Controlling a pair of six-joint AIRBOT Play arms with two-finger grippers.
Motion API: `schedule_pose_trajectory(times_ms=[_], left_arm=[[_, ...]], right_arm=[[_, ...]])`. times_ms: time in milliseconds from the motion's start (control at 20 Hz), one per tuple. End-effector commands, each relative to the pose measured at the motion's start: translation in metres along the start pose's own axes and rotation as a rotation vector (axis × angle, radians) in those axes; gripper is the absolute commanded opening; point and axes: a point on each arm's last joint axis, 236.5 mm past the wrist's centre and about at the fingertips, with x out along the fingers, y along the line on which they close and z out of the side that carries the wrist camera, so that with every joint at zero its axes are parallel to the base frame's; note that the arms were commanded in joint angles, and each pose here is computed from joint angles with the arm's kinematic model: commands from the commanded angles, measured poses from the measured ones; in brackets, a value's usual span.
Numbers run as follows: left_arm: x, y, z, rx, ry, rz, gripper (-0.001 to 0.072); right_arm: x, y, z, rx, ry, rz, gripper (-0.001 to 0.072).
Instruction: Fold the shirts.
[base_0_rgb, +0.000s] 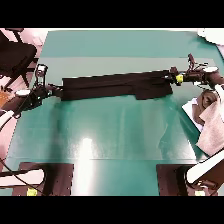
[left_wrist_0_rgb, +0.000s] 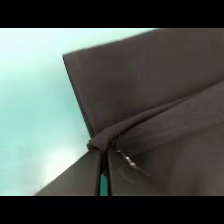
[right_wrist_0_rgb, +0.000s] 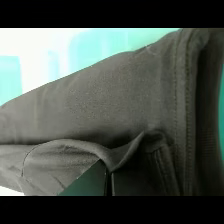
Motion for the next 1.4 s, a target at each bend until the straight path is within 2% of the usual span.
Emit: schedule_pose_trajectory(times_ms=[0, 450, 500, 550, 600, 650, 800, 850, 900, 950, 1050, 1150, 1200, 1300, 1350], left_arm=[[0.01, -0.007, 0.017, 0.038, -0.035, -0.051, 0.0025], [0.015, -0.005, 0.021, 0.067, -0.039, -0.05, 0.003], [0.015, -0.005, 0.021, 0.066, -0.039, -0.049, 0.0217], [0.015, -0.004, 0.022, 0.066, -0.04, -0.048, 0.0355], [0.015, -0.004, 0.024, 0.067, -0.044, -0.047, 0.0375], [0.015, -0.003, 0.027, 0.07, -0.051, -0.045, 0.0375], [0.012, 0.002, 0.054, 0.086, -0.099, -0.032, 0.0377], [0.01, 0.005, 0.066, 0.091, -0.123, -0.024, 0.0377], [0.007, 0.008, 0.081, 0.094, -0.15, -0.016, 0.0392], [0.002, 0.01, 0.094, 0.096, -0.175, -0.007, 0.0552], [-0.009, 0.008, 0.123, 0.073, -0.231, -0.02, 0.0572], [-0.026, -0.012, 0.145, 0.106, -0.277, -0.093, 0.0544], [-0.036, -0.029, 0.154, 0.099, -0.288, -0.163, 0.031], [-0.051, -0.066, 0.157, 0.047, -0.246, -0.333, 0.0026], [-0.052, -0.08, 0.151, 0.016, -0.192, -0.375, 0.0023]], right_arm=[[0.001, -0.001, 0.001, -0.004, -0.002, -0.002, 0.0022], [0.001, 0.001, -0.002, -0.004, 0.009, 0.005, 0.0024], [0.001, 0.001, -0.002, -0.004, 0.01, 0.006, 0.0029], [0.001, 0.001, -0.002, -0.004, 0.01, 0.007, 0.0074], [0.0, 0.001, -0.002, -0.004, 0.01, 0.008, 0.0224], [0.0, 0.002, -0.003, -0.004, 0.014, 0.01, 0.0304], [-0.004, 0.007, -0.001, -0.015, 0.007, 0.012, 0.0413], [-0.007, 0.01, 0.002, -0.024, -0.003, 0.012, 0.0416], [-0.011, 0.016, 0.006, -0.045, -0.015, 0.014, 0.048], [-0.017, 0.024, 0.013, -0.067, -0.029, 0.02, 0.0519], [-0.033, 0.042, 0.028, -0.116, -0.056, 0.037, 0.052], [-0.054, 0.057, 0.043, -0.17, -0.07, 0.05, 0.0523], [-0.063, 0.056, 0.045, -0.189, -0.059, 0.022, 0.0564], [-0.083, 0.036, 0.049, -0.204, -0.031, -0.109, 0.0626], [-0.095, 0.025, 0.049, -0.217, -0.012, -0.167, 0.0629]])
